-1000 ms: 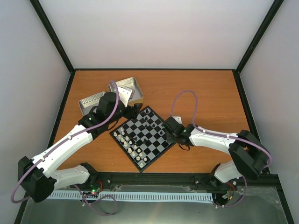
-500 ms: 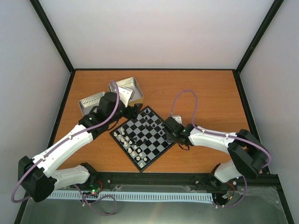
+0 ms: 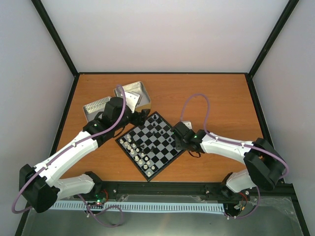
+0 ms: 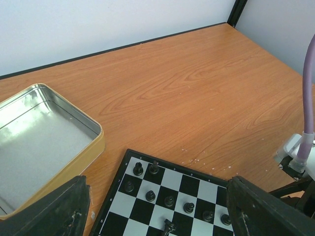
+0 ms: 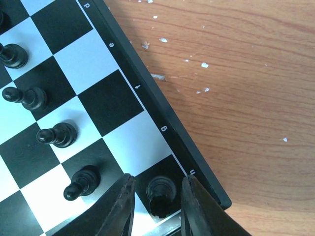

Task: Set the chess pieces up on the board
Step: Place the chess piece on the chessboard, then pick up the chess piece from the chessboard.

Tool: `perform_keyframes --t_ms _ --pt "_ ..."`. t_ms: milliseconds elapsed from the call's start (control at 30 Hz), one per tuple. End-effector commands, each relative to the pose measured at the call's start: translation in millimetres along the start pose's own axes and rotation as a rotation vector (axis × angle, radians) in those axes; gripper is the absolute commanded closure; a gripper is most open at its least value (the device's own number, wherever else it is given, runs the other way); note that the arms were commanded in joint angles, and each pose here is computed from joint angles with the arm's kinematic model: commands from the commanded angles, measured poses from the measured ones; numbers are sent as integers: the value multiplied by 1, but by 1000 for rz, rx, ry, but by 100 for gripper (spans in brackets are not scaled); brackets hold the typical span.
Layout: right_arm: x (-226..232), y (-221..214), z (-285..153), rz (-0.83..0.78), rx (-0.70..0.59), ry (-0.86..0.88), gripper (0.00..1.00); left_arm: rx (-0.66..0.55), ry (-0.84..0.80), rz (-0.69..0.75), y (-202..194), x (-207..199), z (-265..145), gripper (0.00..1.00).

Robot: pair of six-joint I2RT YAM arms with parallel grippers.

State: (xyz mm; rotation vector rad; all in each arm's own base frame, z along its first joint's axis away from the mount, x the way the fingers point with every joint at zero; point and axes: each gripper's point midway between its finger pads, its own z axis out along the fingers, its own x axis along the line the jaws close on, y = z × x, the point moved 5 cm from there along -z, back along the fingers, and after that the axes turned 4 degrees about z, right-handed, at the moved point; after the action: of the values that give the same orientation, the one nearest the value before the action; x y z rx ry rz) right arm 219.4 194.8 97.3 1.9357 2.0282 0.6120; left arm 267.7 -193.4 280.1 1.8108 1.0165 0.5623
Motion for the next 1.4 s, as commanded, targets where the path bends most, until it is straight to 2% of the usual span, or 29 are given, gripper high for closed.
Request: perform_keyframes --t_ms 0,100,200,267,433,567,667,1100,1367 --pt "2 14 -16 41 -47 14 72 9 -4 -29 -2 0 3 23" --pt "2 22 -27 60 -83 25 71 104 -36 -94 -16 -4 6 26" --pt "-1 28 -38 93 -127 35 69 222 -134 -115 -41 -17 14 31" --pt "-1 31 -43 112 -151 51 68 298 -138 -119 -61 -17 21 33" --pt "-2 34 -48 128 -170 57 68 482 -136 -106 -98 -17 40 44" --pt "-4 32 -48 139 -167 58 68 561 -195 -60 -116 -28 59 52" --pt "-6 30 -47 153 -165 65 68 600 -250 -35 -120 -35 76 51" --pt "-13 26 -51 168 -179 76 68 683 -168 -2 -127 -26 115 51" --pt "-13 25 -50 173 -176 87 68 709 -183 -9 -135 -28 126 59"
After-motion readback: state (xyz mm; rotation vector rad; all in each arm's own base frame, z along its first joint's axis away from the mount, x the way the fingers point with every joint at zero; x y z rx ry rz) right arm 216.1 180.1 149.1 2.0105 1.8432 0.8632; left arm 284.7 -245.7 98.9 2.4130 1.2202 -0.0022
